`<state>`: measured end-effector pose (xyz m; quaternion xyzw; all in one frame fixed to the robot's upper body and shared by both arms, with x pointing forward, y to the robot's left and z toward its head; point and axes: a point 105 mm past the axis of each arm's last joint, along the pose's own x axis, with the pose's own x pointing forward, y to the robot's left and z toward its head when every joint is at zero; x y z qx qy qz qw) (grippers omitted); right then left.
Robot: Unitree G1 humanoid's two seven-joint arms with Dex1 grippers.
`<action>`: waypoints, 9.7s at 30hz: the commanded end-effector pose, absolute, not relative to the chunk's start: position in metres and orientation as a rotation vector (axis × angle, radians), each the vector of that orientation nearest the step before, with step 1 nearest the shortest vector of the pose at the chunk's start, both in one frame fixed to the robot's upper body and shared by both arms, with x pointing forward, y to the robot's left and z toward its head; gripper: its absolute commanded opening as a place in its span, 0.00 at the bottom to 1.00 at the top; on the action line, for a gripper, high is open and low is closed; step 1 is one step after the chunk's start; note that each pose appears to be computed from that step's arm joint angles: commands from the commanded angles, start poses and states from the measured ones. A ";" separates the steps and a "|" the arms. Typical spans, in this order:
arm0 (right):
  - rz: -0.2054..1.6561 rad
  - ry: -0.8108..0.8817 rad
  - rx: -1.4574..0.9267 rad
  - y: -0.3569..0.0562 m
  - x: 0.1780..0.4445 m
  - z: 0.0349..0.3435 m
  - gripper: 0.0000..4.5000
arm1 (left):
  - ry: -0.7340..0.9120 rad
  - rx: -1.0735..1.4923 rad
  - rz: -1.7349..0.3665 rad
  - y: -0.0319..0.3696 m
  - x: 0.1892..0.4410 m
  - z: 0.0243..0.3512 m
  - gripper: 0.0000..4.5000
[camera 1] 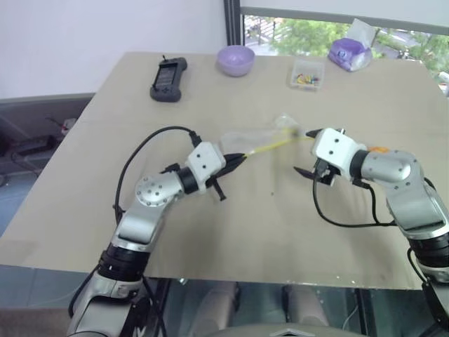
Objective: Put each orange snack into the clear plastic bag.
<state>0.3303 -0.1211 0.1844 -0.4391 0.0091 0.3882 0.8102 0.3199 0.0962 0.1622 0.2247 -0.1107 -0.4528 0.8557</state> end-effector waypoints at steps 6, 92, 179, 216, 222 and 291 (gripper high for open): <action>0.811 -0.095 -0.931 -0.127 0.324 0.222 0.99 | -0.319 0.419 -0.963 0.102 0.318 0.163 0.00; 0.938 0.121 -0.380 -0.070 0.315 0.205 0.01 | -0.326 0.321 -1.022 0.085 0.318 0.154 0.00; 0.763 0.145 -0.419 -0.070 0.338 0.195 0.01 | -0.339 0.319 -1.097 0.071 0.305 0.151 0.00; 0.803 -0.200 -1.297 -0.084 0.360 0.160 0.98 | -0.347 0.352 -1.122 0.069 0.306 0.155 0.00; 0.776 -0.286 -1.282 -0.080 0.359 0.176 0.98 | -0.334 0.376 -1.080 0.072 0.313 0.152 0.00; 0.103 0.543 -0.079 -0.291 0.349 0.084 0.15 | -0.354 0.444 -0.928 0.083 0.336 0.150 0.00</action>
